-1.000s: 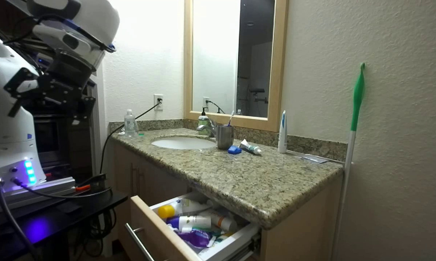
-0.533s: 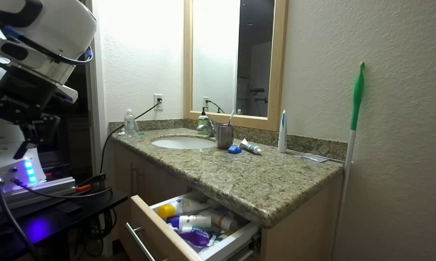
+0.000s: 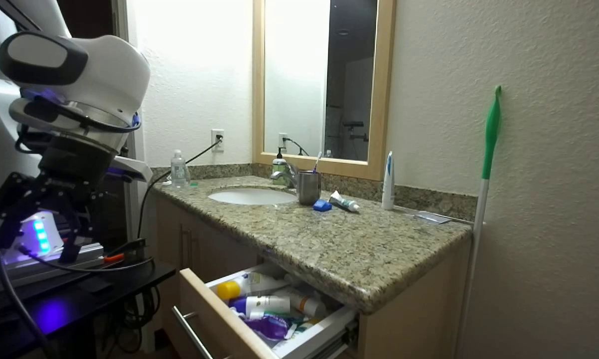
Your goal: Close the drawer
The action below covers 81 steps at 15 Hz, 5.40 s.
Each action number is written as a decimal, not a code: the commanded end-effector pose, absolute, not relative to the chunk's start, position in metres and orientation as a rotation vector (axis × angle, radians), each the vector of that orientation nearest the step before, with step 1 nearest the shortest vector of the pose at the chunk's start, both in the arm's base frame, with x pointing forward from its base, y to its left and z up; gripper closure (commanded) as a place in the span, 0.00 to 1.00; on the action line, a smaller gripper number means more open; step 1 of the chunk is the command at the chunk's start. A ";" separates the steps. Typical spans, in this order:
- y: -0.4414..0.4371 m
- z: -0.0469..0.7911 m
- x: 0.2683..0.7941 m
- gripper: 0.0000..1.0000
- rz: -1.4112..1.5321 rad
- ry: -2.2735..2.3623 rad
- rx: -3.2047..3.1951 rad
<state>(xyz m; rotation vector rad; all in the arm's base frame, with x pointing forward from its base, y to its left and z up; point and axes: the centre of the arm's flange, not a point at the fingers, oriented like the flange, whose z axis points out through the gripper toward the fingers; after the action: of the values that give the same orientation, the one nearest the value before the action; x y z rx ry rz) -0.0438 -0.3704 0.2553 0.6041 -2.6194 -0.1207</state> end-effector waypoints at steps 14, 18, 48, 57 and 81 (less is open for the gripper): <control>-0.452 0.136 -0.045 0.00 0.075 -2.792 -0.329; -0.476 0.126 -0.025 0.00 -0.009 -2.834 -0.536; -0.495 0.139 0.062 0.00 0.863 -2.885 -1.440; -0.542 0.251 0.062 0.00 0.911 -3.055 -1.472; -0.531 0.102 0.083 0.00 0.853 -3.158 -1.427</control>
<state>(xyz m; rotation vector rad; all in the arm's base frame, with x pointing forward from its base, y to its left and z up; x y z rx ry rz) 0.0832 -0.5341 0.1065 -1.3792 -3.1035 0.6629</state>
